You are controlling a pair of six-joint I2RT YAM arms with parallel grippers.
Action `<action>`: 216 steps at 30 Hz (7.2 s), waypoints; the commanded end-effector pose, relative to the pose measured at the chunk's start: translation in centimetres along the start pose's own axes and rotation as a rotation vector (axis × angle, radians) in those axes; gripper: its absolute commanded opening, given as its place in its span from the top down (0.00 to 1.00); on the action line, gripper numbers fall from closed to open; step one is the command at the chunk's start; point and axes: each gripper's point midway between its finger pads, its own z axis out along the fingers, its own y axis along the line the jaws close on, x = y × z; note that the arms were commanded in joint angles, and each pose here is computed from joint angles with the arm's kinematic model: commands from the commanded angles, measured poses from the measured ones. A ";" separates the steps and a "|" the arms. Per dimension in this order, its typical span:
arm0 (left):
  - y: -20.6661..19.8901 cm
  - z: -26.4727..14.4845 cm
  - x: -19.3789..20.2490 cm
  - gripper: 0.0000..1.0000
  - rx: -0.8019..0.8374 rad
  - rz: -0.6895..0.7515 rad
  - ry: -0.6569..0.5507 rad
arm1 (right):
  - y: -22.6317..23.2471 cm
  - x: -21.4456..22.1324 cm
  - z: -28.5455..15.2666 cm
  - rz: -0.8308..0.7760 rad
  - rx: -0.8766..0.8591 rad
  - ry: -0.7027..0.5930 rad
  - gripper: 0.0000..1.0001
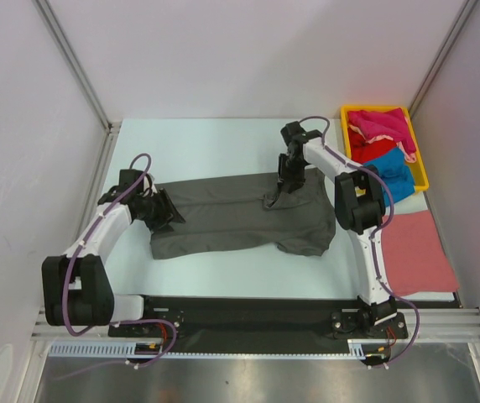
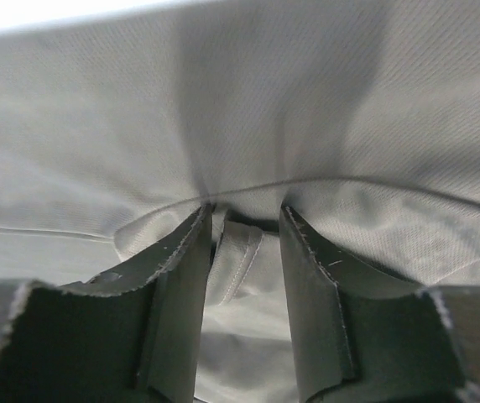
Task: Fold and stack the t-shirts
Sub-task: Fold the tshirt
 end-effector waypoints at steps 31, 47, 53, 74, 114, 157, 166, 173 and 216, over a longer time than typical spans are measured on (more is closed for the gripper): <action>-0.6 0.4 -0.7 0.46 0.039 0.042 -0.013 | -1.7 7.6 -5.4 0.025 -0.015 0.063 0.89; -1.3 0.1 -0.4 0.45 0.068 0.015 -0.004 | 4.4 0.6 -6.0 0.220 -0.791 0.023 0.94; -1.2 -0.8 -0.2 0.45 0.058 0.025 -0.023 | 6.0 0.7 -4.6 0.257 -0.927 0.027 0.99; -1.2 -1.0 -1.2 0.42 0.109 -0.033 -0.045 | 4.6 3.9 -1.6 0.139 -0.699 0.119 0.91; 6.6 -2.6 0.7 0.48 -0.149 -0.298 -0.127 | -9.2 20.0 -11.7 0.355 -0.424 -0.177 0.45; 13.5 1.4 6.0 1.00 -0.394 -0.590 -0.016 | -8.5 18.7 -11.8 0.342 -0.425 -0.066 1.00; 12.9 -0.9 9.5 1.00 -0.401 -0.718 0.015 | -9.6 18.8 -14.3 0.353 -0.300 -0.019 1.00; 13.4 -1.1 9.8 1.00 -0.438 -0.760 0.004 | -10.0 19.9 -13.4 0.364 -0.282 0.050 1.00; 8.4 1.5 -7.8 0.90 -0.373 -0.506 -0.012 | -9.4 1.9 -8.1 0.257 -0.290 -0.021 1.00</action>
